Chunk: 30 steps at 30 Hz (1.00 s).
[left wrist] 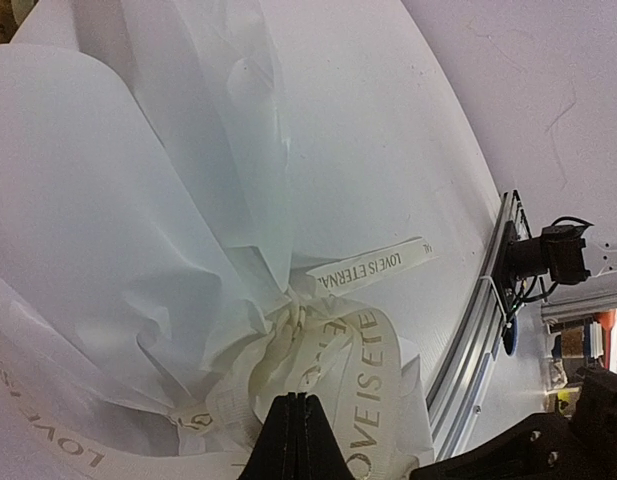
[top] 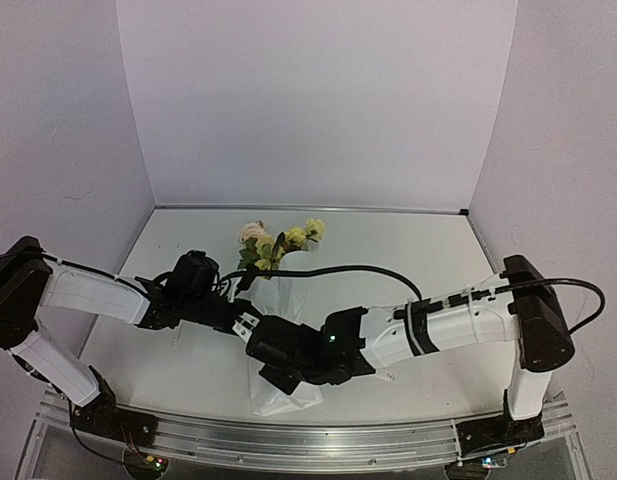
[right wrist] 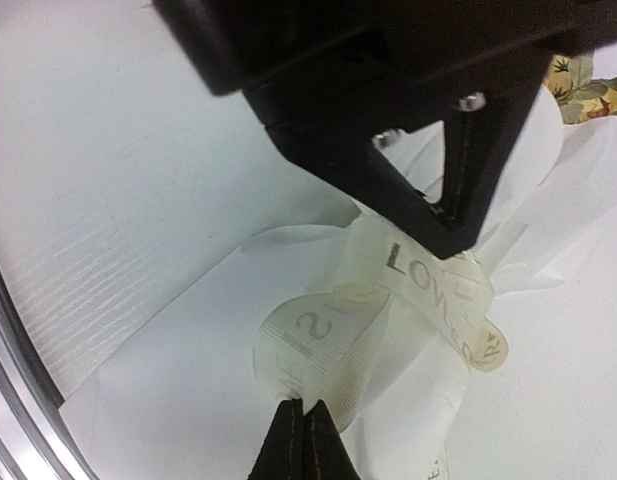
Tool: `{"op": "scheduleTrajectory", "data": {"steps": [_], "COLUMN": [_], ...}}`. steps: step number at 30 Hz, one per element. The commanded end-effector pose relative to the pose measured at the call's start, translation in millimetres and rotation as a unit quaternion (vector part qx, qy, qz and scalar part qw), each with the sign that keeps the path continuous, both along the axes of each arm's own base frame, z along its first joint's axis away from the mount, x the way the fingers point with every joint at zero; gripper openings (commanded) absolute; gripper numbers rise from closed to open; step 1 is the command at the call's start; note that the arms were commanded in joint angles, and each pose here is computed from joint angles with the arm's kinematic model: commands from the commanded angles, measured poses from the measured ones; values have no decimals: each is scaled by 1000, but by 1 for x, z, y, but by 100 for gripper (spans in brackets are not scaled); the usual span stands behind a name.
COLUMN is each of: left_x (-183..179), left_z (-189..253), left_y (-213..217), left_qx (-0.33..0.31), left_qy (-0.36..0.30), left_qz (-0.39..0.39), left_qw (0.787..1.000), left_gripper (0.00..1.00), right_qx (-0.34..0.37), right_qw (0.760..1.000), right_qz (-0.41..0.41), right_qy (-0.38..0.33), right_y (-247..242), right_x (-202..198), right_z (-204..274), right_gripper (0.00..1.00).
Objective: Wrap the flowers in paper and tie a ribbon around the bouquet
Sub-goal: Tie the ribbon around the folded bouquet.
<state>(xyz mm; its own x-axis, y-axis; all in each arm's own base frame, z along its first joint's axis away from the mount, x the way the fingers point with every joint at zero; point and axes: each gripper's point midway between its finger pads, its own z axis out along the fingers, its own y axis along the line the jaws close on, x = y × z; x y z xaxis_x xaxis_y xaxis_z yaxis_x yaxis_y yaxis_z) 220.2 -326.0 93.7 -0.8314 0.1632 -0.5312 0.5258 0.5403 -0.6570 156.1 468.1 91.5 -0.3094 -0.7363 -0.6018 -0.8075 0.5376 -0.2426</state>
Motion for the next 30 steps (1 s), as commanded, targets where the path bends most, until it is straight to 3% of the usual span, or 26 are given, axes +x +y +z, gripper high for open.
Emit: {"op": "scheduleTrajectory", "data": {"steps": [1, 30], "left_x": [12, 37], "left_z": [14, 16], "left_y": [-1, 47], "left_qx": [-9, 19], "left_qy": [-21, -49], "left_qz": [19, 142], "left_qw": [1000, 989], "left_gripper": [0, 0], "right_qx": [48, 54], "right_qw": [998, 989], "right_qz": [-39, -129], "right_qy": [-8, 45], "right_y": [-7, -58], "right_x": [9, 30], "right_z": [32, 5], "right_gripper": [0, 0]}}
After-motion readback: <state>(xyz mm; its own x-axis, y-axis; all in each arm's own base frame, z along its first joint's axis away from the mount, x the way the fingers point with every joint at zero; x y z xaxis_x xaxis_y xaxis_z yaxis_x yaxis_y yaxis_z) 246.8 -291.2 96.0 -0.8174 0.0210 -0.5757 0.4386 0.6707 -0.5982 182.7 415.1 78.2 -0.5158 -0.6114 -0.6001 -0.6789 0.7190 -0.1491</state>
